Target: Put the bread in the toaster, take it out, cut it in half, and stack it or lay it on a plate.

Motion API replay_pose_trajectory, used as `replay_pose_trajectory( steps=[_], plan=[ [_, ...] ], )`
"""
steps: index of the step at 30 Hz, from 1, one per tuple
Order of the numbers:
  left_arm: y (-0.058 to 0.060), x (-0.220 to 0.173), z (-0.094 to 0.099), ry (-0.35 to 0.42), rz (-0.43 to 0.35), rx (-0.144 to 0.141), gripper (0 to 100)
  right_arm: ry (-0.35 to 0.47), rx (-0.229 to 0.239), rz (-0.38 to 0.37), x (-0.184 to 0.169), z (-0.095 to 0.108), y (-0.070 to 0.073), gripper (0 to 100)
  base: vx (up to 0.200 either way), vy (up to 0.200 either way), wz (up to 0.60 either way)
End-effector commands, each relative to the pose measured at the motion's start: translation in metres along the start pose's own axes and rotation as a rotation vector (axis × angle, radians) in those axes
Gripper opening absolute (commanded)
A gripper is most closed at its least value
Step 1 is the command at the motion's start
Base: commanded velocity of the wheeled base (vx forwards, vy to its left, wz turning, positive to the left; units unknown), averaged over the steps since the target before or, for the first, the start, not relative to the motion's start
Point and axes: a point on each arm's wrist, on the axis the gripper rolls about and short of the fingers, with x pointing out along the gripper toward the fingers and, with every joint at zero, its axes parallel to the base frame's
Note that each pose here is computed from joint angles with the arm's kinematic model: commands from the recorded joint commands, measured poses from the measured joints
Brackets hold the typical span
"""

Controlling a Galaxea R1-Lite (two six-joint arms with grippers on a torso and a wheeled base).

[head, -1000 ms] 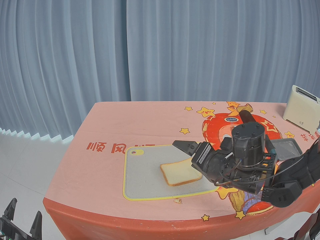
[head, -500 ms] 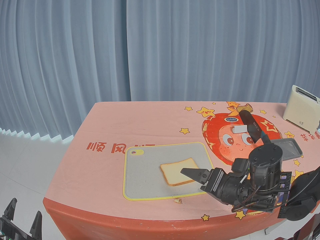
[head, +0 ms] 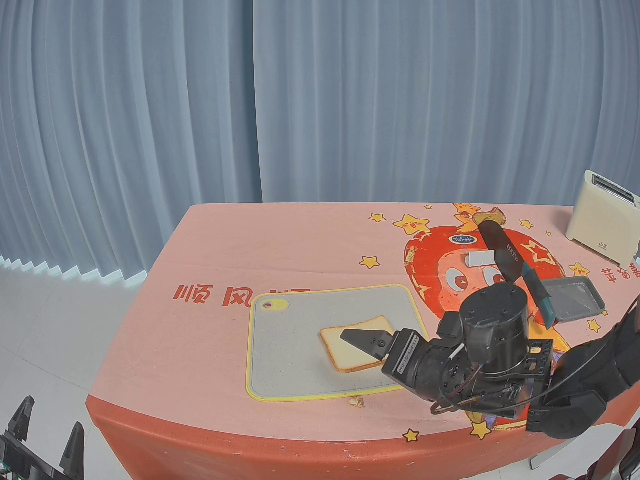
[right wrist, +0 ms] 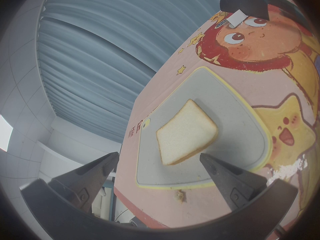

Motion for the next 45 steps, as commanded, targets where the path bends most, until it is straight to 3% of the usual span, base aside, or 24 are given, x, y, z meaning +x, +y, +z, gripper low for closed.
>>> replay_pose_trajectory(
  steps=[1, 14, 20, 22, 26, 31, 35, 37, 41, 45],
  plan=[
    [0.000, 0.001, -0.005, 0.019, 0.000, 0.000, 100, 0.000, -0.006, -0.020, 0.012, -0.001, -0.002, 100, 0.000, 0.000, 0.00],
    [0.000, 0.001, -0.005, 0.019, 0.000, 0.000, 100, -0.029, -0.004, 0.026, 0.016, 0.004, 0.008, 100, 0.000, 0.000, 0.00],
    [0.000, 0.001, -0.005, 0.019, 0.000, 0.000, 100, -0.031, -0.033, 0.120, -0.040, 0.002, 0.017, 100, 0.000, 0.000, 0.00],
    [0.000, 0.001, -0.005, 0.019, 0.000, 0.000, 100, -0.063, -0.085, 0.171, -0.066, 0.010, 0.018, 100, 0.000, 0.000, 0.00],
    [0.000, 0.001, -0.005, 0.019, 0.000, 0.000, 100, -0.113, -0.172, 0.186, -0.092, 0.019, 0.009, 100, 0.000, 0.000, 0.00],
    [0.000, 0.001, -0.005, 0.019, 0.000, 0.000, 100, -0.209, -0.406, 0.131, -0.103, 0.036, -0.005, 100, 0.000, 0.000, 0.00],
    [0.000, 0.001, -0.005, 0.019, 0.000, 0.000, 100, -0.242, -0.543, 0.085, -0.102, 0.042, -0.010, 100, 0.000, 0.000, 0.00],
    [0.000, 0.001, -0.005, 0.019, 0.000, 0.000, 100, -0.261, -0.564, 0.084, -0.106, 0.044, -0.010, 100, 0.000, 0.000, 0.00],
    [0.000, 0.001, -0.005, 0.019, 0.000, 0.001, 100, -0.335, -0.553, 0.124, -0.127, 0.052, -0.007, 100, 0.000, 0.000, 0.00],
    [0.000, 0.001, -0.005, 0.019, 0.000, 0.001, 100, -0.345, -0.563, 0.129, -0.135, 0.051, -0.009, 100, 0.000, 0.000, 0.00]
  ],
)
